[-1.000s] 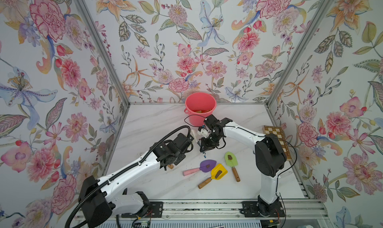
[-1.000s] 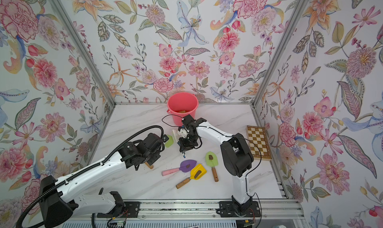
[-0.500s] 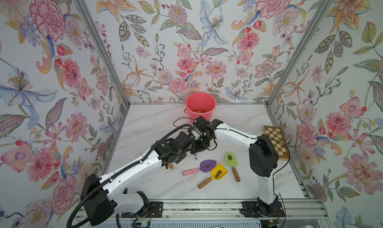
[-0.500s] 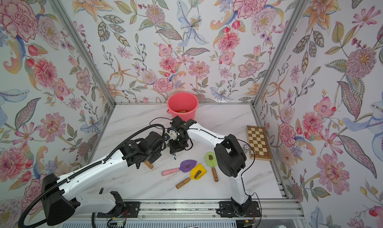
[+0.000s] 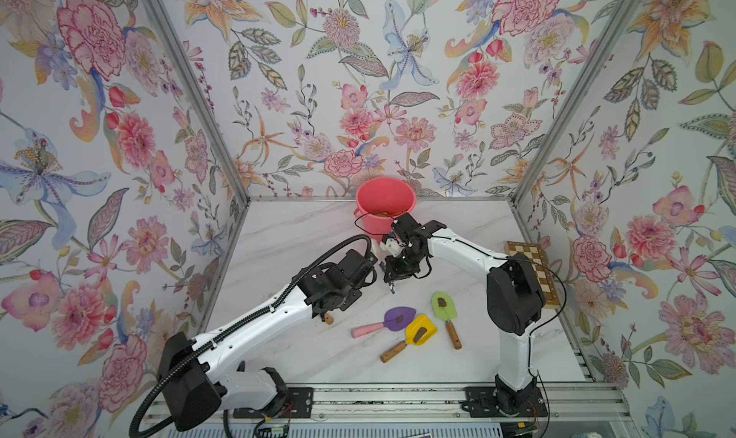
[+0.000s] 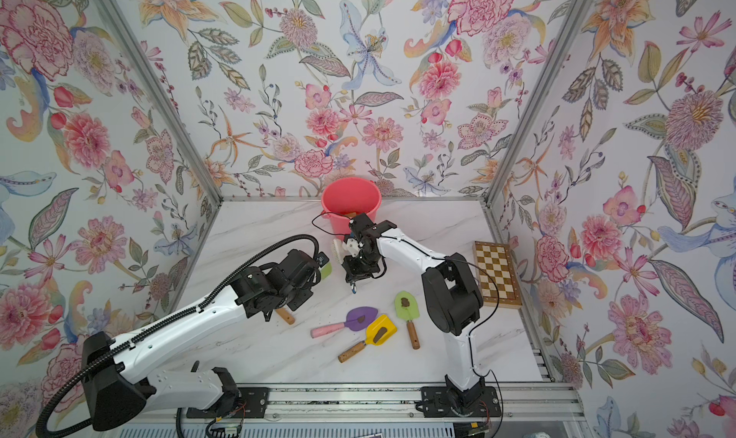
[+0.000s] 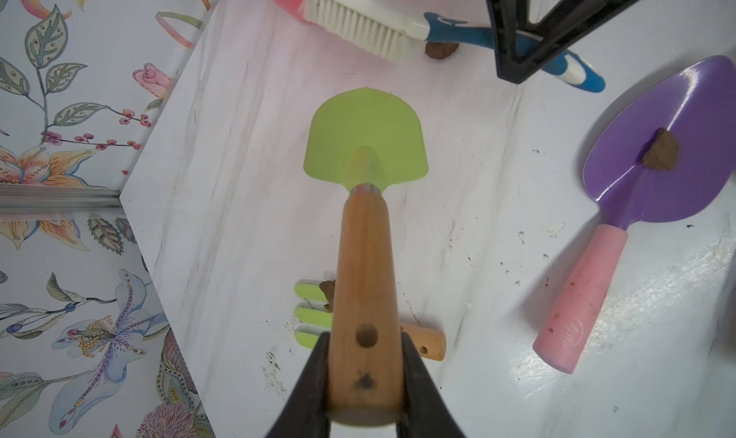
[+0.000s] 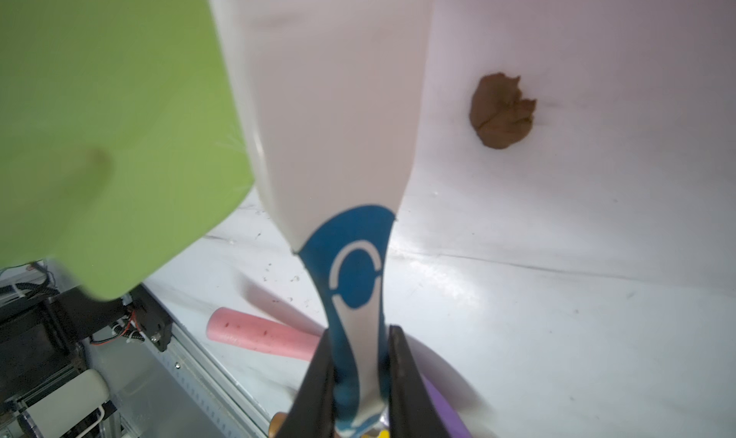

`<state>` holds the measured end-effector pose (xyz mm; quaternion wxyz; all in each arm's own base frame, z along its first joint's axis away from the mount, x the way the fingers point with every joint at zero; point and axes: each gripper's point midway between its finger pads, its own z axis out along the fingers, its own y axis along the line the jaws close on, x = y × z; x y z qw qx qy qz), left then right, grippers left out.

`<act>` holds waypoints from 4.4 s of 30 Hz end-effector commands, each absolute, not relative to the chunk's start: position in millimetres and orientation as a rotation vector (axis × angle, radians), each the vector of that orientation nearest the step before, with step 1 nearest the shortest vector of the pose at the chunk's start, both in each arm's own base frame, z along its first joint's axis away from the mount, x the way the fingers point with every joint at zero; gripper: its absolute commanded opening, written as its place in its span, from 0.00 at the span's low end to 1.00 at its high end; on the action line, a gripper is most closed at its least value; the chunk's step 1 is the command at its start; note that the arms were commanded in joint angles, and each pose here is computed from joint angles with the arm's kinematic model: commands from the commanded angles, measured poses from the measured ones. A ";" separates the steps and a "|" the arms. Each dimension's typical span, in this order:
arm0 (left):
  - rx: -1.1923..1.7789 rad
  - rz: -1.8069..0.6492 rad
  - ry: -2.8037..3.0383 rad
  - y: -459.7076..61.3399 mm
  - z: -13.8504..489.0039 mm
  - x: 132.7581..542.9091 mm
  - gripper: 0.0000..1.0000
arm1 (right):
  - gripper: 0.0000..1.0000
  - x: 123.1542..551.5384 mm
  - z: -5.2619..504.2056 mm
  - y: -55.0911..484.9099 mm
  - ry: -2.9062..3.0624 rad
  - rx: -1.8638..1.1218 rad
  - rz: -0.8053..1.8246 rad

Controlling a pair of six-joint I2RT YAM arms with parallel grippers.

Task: Brush the soil off the hand trowel and place it into the bucket
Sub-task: Brush off the soil from the hand trowel, then place the hand trowel in the bucket.

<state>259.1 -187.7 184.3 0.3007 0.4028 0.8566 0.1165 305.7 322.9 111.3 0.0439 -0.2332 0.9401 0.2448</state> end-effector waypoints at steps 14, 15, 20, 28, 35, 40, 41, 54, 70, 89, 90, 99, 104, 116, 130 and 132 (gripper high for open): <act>1.024 0.290 2.200 -191.2 224.4 261.6 0.00 | 0.00 273.3 78.8 357.4 2.938 -0.849 0.838; 1.019 0.287 2.198 -191.0 227.1 261.2 0.00 | 0.00 275.9 74.7 355.1 2.945 -0.844 0.821; 0.980 0.257 2.191 -189.0 240.7 258.6 0.00 | 0.00 293.5 65.6 341.0 2.949 -0.810 0.743; 0.771 0.047 2.403 -189.8 232.2 261.3 0.00 | 0.00 323.2 117.5 303.3 2.814 -0.552 0.704; 0.174 -0.525 2.658 -212.1 242.6 273.3 0.00 | 0.00 330.9 165.6 292.4 2.523 -0.267 0.821; -0.438 -1.059 2.648 -222.5 239.0 277.6 0.00 | 0.00 318.4 158.5 294.0 2.406 -0.231 0.709; -0.558 -1.164 2.606 -222.2 238.1 280.5 0.00 | 0.00 315.3 155.4 295.4 2.407 -0.230 0.689; -1.257 -1.557 2.273 -202.4 240.5 288.9 0.00 | 0.00 286.6 143.8 312.0 2.345 -0.264 0.742; -1.286 -1.672 2.149 -202.8 264.9 290.9 0.00 | 0.00 298.2 127.3 355.7 2.354 -0.435 0.722; -1.182 -1.792 2.140 -218.1 273.5 299.5 0.00 | 0.00 310.9 159.5 320.9 2.310 -0.345 0.769; -1.175 -1.795 2.143 -219.1 274.7 300.4 0.00 | 0.00 308.1 157.0 328.3 2.317 -0.365 0.779; -1.079 -1.842 2.137 -223.7 300.6 296.7 0.00 | 0.00 323.4 110.0 343.1 2.408 -0.379 0.814; -1.012 -1.875 2.098 -223.1 318.5 293.8 0.00 | 0.00 347.1 78.4 319.9 2.480 -0.314 0.814; -0.855 -1.689 2.166 -220.1 324.4 305.8 0.00 | 0.00 358.7 148.0 271.9 2.344 -0.092 0.811; -0.271 -1.001 2.283 -214.2 361.1 381.3 0.00 | 0.00 347.2 245.7 163.9 2.195 0.134 0.613; -0.229 -0.902 2.317 -214.9 353.7 395.5 0.00 | 0.00 338.0 248.5 153.3 2.189 0.152 0.585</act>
